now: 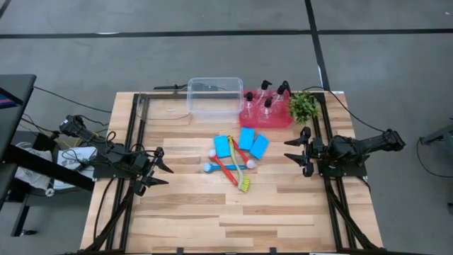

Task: Pick & Place Kitchen Sink Supplies
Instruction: Put the bottom red toilet brush into the white bin

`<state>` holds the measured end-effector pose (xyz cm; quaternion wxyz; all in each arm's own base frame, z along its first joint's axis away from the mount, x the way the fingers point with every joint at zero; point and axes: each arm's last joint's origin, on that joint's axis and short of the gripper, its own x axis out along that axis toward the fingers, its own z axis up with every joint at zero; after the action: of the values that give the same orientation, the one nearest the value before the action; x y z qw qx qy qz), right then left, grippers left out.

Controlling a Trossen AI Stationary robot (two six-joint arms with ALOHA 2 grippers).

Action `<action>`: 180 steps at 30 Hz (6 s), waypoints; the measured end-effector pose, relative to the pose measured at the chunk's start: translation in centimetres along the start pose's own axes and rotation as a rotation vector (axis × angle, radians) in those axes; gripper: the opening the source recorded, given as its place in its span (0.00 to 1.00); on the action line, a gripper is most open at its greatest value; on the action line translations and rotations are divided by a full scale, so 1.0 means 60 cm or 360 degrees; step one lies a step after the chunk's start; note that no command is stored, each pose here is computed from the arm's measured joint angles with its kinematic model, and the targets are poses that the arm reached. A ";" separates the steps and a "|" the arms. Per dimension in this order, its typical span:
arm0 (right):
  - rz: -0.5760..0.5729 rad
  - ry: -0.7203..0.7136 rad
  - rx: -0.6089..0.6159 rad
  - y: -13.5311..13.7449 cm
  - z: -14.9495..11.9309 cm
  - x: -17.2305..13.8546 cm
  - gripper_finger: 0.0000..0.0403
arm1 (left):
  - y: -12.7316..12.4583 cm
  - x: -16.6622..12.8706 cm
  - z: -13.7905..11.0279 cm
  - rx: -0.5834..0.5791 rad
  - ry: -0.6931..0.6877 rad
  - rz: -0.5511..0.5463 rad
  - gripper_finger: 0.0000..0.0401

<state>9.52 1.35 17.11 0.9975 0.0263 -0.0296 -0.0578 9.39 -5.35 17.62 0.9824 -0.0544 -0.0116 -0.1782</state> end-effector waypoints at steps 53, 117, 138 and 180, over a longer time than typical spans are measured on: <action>0.0001 -0.0110 0.0639 0.000 0.011 0.000 0.55 | 0.003 -0.001 0.024 -0.0053 -0.0236 0.0081 0.50; -0.0191 -0.0295 0.0465 -0.014 0.057 -0.005 0.55 | 0.026 0.057 0.087 -0.0437 -0.0832 0.0745 0.50; -0.0196 0.0357 0.0161 0.007 0.074 0.054 0.55 | 0.128 0.165 0.099 -0.0397 -0.0066 0.0727 0.50; -0.0257 0.0997 0.0109 0.025 -0.011 0.102 0.55 | 0.174 0.268 -0.046 0.0265 0.0871 0.0491 0.41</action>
<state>15.82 2.13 16.86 0.9489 0.0785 0.2790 -0.1247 28.10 -1.54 14.50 0.9656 0.0751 0.2467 -0.0335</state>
